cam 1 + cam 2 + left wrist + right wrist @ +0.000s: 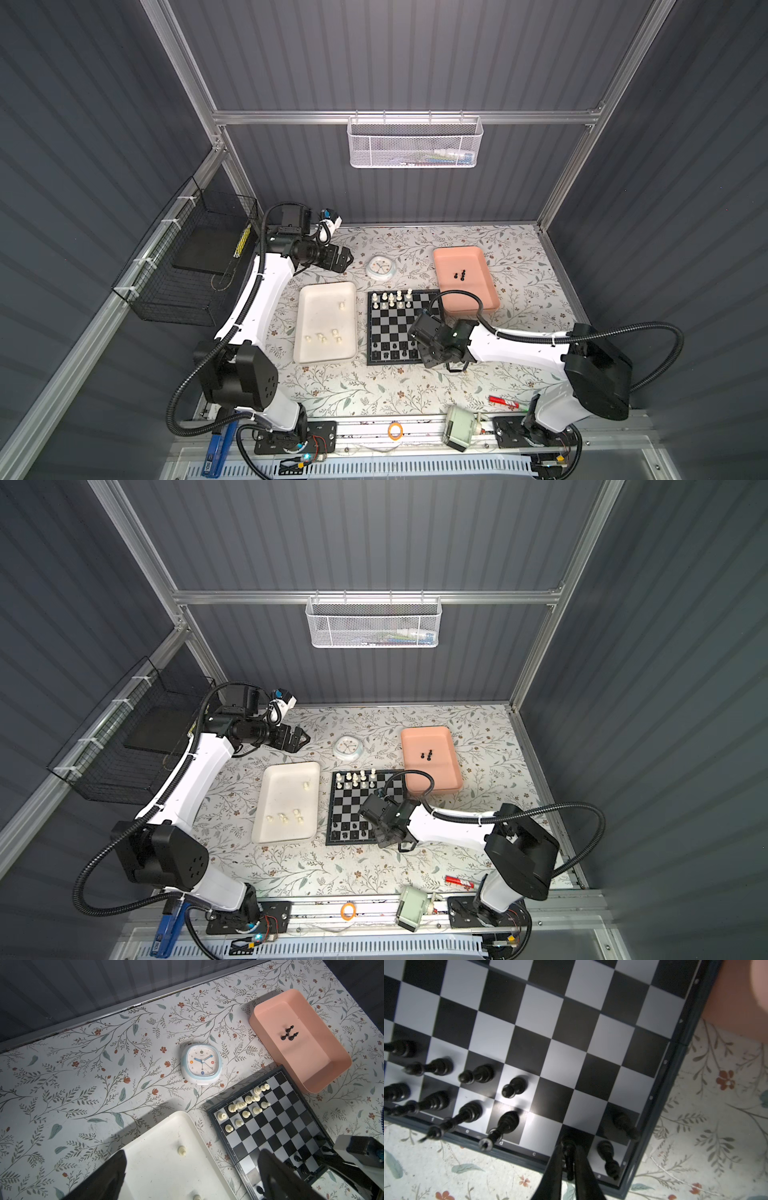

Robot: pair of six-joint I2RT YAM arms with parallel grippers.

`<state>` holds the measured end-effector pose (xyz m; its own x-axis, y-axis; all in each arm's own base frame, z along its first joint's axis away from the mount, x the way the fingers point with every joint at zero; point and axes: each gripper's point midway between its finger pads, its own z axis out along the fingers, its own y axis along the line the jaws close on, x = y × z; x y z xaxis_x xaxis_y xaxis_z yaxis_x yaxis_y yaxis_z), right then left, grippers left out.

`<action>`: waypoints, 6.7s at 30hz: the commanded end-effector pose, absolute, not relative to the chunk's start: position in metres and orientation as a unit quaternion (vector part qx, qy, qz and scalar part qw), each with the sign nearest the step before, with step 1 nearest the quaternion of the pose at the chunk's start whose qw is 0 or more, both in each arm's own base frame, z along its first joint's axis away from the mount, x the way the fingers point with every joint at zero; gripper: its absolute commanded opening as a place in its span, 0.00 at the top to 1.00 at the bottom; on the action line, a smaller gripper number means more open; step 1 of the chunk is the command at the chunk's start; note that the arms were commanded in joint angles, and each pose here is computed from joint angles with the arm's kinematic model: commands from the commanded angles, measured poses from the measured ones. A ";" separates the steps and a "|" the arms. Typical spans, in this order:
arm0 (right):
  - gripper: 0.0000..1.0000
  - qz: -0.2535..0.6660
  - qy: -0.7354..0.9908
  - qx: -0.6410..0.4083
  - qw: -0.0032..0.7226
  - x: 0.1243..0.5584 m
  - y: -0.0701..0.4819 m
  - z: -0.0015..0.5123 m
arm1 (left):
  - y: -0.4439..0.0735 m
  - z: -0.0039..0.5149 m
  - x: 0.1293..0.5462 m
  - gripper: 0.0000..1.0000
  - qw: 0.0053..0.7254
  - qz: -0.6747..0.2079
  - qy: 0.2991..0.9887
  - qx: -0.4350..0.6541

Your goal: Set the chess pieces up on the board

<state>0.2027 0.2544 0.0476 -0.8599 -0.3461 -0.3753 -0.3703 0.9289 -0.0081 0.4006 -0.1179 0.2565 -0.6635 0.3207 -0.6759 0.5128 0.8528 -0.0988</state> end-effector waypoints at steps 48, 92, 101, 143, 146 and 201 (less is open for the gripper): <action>0.72 0.047 0.943 -0.001 0.329 0.427 0.126 0.180 | -0.122 0.260 0.380 0.01 0.329 -0.144 0.892 0.275; 0.75 0.038 0.964 0.021 0.264 0.483 0.108 0.068 | -0.123 0.246 0.387 0.00 0.306 -0.150 0.901 0.268; 0.75 0.038 0.964 0.022 0.263 0.484 0.108 0.064 | -0.123 0.245 0.386 0.01 0.305 -0.148 0.902 0.269; 0.79 0.028 0.972 0.025 0.233 0.481 0.107 0.032 | -0.122 0.245 0.385 0.01 0.306 -0.147 0.902 0.268; 0.80 0.031 0.968 0.024 0.246 0.488 0.109 0.035 | -0.122 0.244 0.386 0.00 0.306 -0.145 0.902 0.269; 0.87 0.030 0.967 0.019 0.253 0.488 0.109 0.036 | -0.121 0.244 0.385 0.01 0.309 -0.142 0.901 0.269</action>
